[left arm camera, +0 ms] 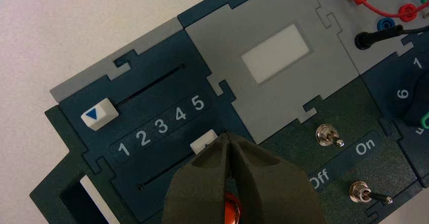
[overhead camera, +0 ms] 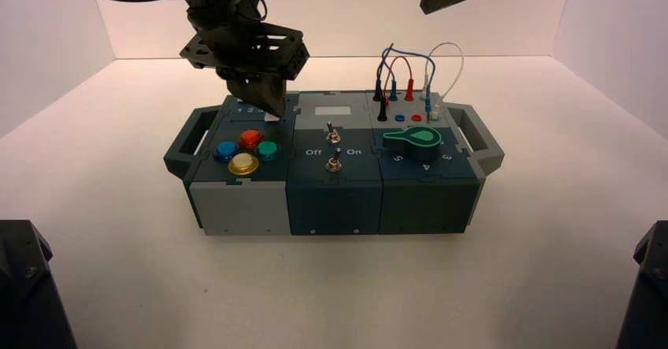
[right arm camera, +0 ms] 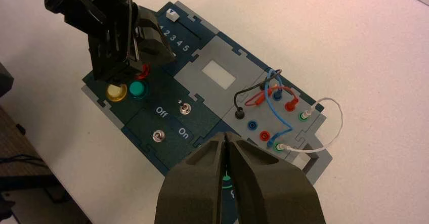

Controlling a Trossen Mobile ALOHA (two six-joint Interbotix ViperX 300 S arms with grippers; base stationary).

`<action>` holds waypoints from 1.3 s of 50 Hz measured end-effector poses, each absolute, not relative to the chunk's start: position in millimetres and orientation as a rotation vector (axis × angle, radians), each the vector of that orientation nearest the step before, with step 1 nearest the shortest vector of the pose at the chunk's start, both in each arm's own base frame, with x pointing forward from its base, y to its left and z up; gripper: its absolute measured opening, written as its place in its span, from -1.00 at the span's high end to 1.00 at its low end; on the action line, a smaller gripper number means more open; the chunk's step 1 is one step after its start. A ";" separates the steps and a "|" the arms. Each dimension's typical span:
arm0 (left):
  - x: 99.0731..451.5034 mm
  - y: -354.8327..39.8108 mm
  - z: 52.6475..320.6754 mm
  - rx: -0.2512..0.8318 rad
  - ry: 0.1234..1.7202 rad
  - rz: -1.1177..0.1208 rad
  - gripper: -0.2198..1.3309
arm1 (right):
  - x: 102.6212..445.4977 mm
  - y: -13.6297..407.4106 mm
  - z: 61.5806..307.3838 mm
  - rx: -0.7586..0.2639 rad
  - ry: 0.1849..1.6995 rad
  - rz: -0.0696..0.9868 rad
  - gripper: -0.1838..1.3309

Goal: Move the bottom slider to position 4.

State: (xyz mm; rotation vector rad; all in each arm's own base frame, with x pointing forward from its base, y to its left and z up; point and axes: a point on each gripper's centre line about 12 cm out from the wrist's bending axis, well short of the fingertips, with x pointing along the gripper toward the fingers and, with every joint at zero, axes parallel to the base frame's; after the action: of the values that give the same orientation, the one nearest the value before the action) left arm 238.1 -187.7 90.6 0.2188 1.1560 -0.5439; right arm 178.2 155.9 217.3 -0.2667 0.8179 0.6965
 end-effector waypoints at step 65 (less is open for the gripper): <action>245.2 -208.0 152.8 0.189 0.977 -0.624 0.93 | 176.3 154.3 224.4 -0.256 0.787 0.700 0.94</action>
State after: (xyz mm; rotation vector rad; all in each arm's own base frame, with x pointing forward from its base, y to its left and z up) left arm 245.2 -208.0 152.8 0.1889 0.9774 -0.6244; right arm 176.3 154.3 224.4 -0.2562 0.7867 0.6997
